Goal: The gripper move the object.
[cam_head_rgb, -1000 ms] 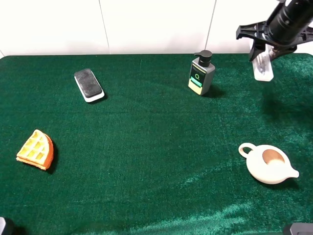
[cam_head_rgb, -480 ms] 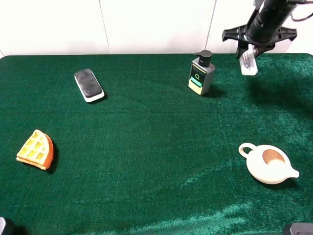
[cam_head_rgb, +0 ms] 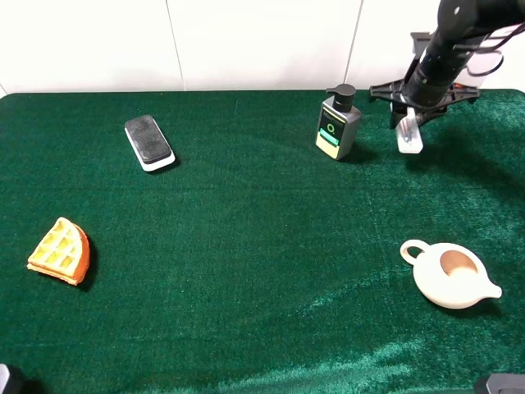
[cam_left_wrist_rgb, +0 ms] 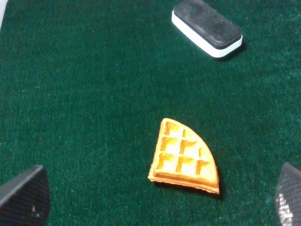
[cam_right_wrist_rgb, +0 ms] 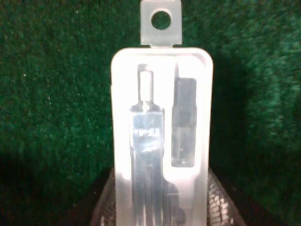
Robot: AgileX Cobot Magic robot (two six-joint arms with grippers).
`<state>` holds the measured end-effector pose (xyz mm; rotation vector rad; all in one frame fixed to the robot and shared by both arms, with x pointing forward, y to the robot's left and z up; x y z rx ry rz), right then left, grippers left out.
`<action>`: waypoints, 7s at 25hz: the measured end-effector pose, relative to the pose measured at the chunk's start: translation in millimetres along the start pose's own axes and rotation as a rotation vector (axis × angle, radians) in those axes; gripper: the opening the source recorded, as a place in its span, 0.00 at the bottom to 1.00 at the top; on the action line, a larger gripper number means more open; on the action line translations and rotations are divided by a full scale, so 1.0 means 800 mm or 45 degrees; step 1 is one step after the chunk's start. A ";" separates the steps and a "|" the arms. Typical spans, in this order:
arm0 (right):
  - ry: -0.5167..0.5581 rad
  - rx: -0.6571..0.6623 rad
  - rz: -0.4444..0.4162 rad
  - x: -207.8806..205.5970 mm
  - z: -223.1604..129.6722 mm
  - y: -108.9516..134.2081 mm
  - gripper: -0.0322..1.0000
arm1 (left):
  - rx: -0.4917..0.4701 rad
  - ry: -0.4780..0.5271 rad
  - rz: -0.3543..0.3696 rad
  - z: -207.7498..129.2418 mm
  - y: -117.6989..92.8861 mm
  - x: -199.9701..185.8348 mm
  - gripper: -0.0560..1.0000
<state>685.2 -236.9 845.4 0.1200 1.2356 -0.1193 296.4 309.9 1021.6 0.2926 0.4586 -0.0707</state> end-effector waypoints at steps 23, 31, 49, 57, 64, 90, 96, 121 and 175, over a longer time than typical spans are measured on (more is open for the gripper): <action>-0.005 0.056 0.011 0.019 0.002 -0.008 0.32 | 0.000 0.000 0.000 0.000 0.000 0.000 0.97; -0.008 0.060 0.008 0.019 0.003 -0.009 0.66 | 0.000 0.000 0.000 0.000 0.000 0.000 0.97; 0.095 0.047 -0.062 0.004 0.000 -0.017 0.70 | 0.000 0.000 0.000 0.000 0.000 0.000 0.97; 0.028 0.043 -0.064 -0.045 0.015 -0.019 0.70 | 0.000 0.000 0.000 0.000 0.000 0.000 0.97; 0.045 0.047 -0.084 -0.093 0.011 -0.027 0.70 | 0.000 0.000 0.000 0.000 0.000 0.000 0.97; 0.129 0.100 0.117 -0.271 -0.099 -0.036 0.70 | 0.000 0.000 0.000 0.000 0.000 0.000 0.97; 0.058 0.099 0.137 -0.307 -0.150 -0.055 0.70 | 0.000 0.000 0.000 0.000 0.000 0.000 0.97; -0.553 0.090 0.181 -0.390 -0.322 -0.137 0.70 | 0.000 0.000 0.000 0.000 0.000 0.000 0.97; -1.006 0.067 0.192 -0.368 -0.367 -0.147 0.70 | 0.000 0.000 0.000 0.000 0.000 0.000 0.97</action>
Point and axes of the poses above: a point on each arm's last joint axis where the gripper is mounted, x pointing out along that axis toward the gripper, y along the wrist's bending axis when the last joint is at zero, z = x × y, the point moved 7 cm from there along x, pointing out along that axis toward the gripper, and after that the axes turned 10 degrees about x, right-handed, at the moved point
